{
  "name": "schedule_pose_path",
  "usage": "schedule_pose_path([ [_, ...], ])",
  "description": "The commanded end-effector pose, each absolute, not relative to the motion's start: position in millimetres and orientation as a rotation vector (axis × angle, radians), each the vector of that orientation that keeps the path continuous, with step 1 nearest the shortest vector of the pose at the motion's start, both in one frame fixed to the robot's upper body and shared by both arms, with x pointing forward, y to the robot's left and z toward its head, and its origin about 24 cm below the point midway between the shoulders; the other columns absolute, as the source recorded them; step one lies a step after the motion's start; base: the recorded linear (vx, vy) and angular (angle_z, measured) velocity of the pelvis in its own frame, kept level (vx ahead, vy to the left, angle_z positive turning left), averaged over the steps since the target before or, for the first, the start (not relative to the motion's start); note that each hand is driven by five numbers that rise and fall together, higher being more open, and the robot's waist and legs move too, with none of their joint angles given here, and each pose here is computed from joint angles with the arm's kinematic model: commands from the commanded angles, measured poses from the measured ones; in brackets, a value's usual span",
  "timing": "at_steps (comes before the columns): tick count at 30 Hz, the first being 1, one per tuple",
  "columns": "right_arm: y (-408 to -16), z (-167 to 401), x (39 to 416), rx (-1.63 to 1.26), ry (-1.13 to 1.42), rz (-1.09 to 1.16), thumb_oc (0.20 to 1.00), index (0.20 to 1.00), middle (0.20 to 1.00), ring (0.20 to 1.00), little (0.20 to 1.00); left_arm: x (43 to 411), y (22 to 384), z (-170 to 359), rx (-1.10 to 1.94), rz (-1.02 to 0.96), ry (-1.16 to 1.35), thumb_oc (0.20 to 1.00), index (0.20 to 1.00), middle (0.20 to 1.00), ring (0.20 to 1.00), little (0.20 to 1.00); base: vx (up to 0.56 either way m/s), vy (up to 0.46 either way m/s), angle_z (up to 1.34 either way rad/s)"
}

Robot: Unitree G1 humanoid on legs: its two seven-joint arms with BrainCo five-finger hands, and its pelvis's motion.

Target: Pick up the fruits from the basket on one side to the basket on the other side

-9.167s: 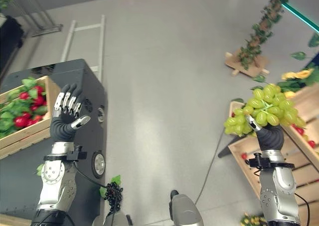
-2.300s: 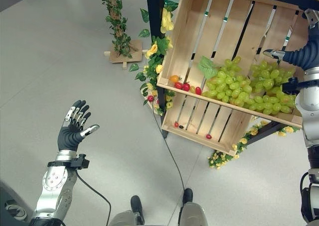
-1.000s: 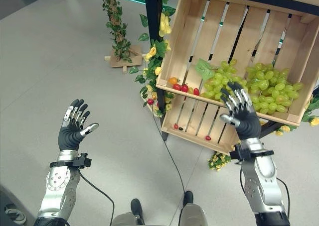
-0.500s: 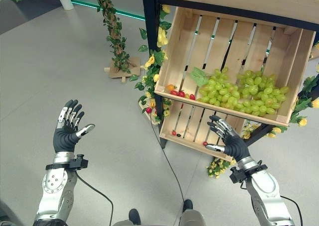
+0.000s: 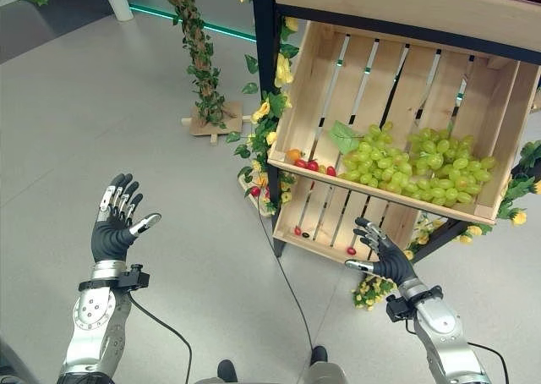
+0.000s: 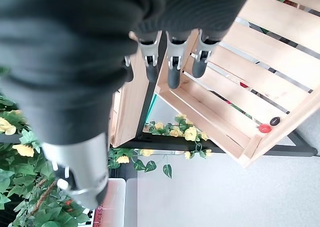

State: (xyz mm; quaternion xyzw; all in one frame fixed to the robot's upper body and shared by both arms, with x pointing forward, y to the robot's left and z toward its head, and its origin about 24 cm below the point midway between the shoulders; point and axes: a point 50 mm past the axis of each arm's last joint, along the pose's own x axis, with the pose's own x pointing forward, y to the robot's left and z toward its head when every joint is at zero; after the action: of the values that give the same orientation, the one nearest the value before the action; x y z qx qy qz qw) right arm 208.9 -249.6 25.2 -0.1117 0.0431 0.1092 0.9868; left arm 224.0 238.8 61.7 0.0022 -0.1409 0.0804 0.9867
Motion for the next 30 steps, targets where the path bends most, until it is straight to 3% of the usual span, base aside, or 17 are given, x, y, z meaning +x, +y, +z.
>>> schedule_pose_path([
  [1, -245, 56, 228, -0.209, -0.094, 0.2, 1.0, 1.0, 1.0, 1.0, 1.0, 222, 253, 77, 0.057, 0.175, -0.368, 1.0, 1.0, 1.0, 1.0, 1.0, 0.01, 0.029, 0.06],
  [14, -256, 57, 219, -0.229, -0.103, 0.135, 1.0, 1.0, 1.0, 1.0, 1.0, 185, 271, 19, 0.15, 0.121, -0.064, 1.0, 1.0, 1.0, 1.0, 1.0, -0.01, 0.089, 0.25],
  [30, -245, 46, 219, -0.201, -0.089, 0.137, 1.0, 1.0, 1.0, 1.0, 1.0, 186, 269, 25, 0.198, 0.024, -0.07, 1.0, 1.0, 1.0, 1.0, 1.0, 0.02, 0.134, 0.41],
])
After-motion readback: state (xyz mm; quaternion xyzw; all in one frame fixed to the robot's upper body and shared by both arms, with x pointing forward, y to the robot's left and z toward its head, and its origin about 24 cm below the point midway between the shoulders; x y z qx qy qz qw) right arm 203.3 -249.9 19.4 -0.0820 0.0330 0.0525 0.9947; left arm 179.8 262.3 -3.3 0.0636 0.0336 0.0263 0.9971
